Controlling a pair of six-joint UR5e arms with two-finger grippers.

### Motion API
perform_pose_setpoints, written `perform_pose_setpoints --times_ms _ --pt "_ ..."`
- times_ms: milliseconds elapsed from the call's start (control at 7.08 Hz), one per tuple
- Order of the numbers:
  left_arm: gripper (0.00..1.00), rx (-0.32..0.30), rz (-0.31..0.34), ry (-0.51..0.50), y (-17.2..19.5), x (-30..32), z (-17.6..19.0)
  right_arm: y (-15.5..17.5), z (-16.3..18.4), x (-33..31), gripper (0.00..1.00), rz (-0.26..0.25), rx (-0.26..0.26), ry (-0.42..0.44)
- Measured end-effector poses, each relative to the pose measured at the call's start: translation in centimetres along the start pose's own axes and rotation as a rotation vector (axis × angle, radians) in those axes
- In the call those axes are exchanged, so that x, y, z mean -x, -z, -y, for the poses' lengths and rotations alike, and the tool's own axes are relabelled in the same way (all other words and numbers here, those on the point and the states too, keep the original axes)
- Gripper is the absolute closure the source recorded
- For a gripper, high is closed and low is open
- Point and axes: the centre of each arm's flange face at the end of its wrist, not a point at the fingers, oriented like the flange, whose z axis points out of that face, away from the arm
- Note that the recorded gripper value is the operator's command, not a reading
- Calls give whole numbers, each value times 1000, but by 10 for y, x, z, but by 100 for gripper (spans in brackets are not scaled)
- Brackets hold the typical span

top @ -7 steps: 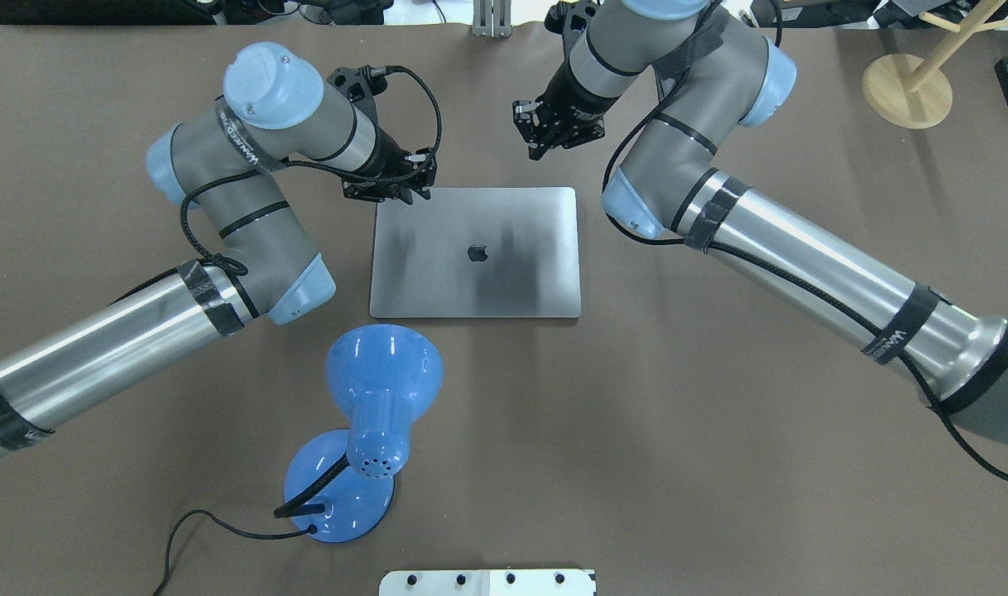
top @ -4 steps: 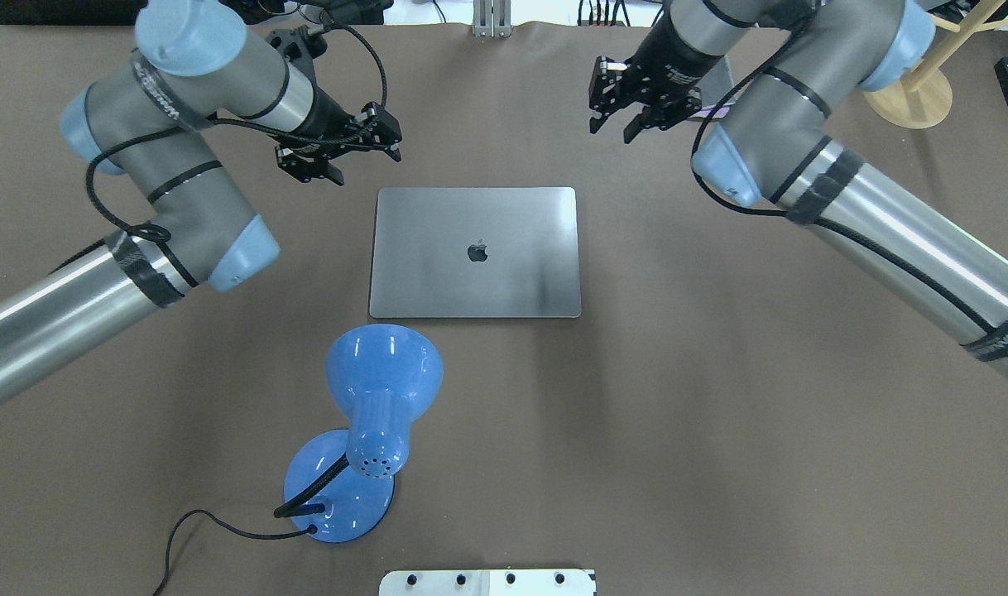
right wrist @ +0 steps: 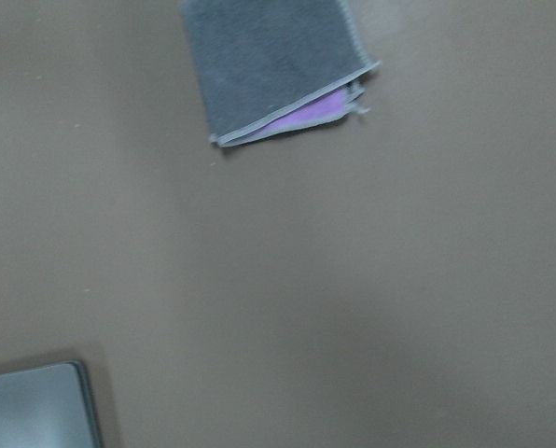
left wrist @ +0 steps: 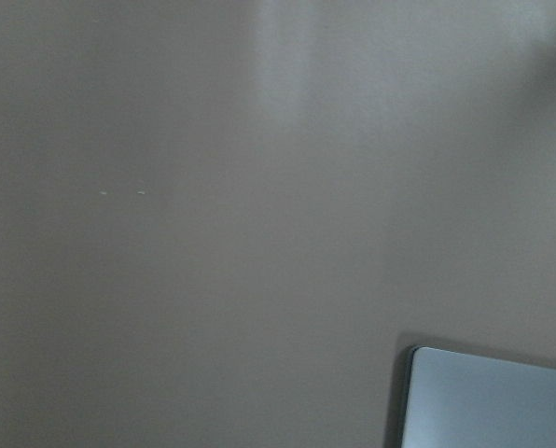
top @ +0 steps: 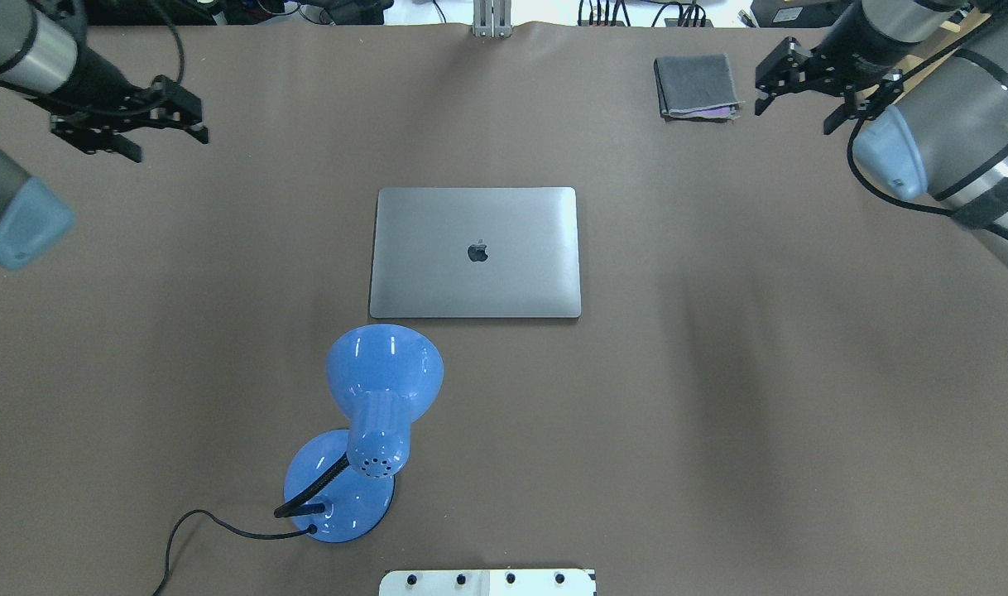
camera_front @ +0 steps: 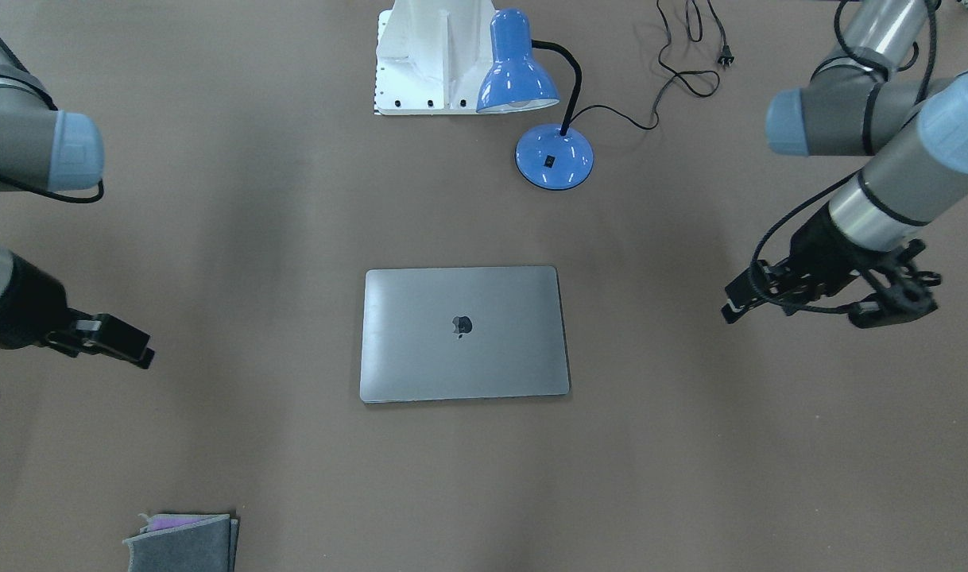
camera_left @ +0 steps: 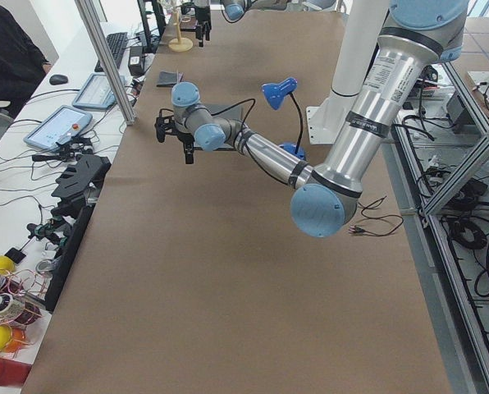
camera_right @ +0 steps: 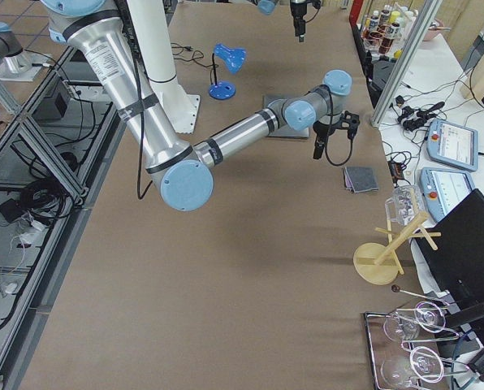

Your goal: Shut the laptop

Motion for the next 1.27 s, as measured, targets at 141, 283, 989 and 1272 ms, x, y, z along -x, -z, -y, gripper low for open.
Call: perform_pose_setpoints --times_ms 141,283,989,1272 --pt "1 -8 49 -67 21 62 -7 0 8 -56 0 -76 -8 109" --pt "1 -17 92 -127 40 122 -11 6 20 -120 0 -135 -1 199" --pt "1 77 239 -95 85 297 -24 7 13 -336 0 -141 98 270" --pt "1 100 250 -53 81 324 -38 28 2 -350 0 -131 69 250"
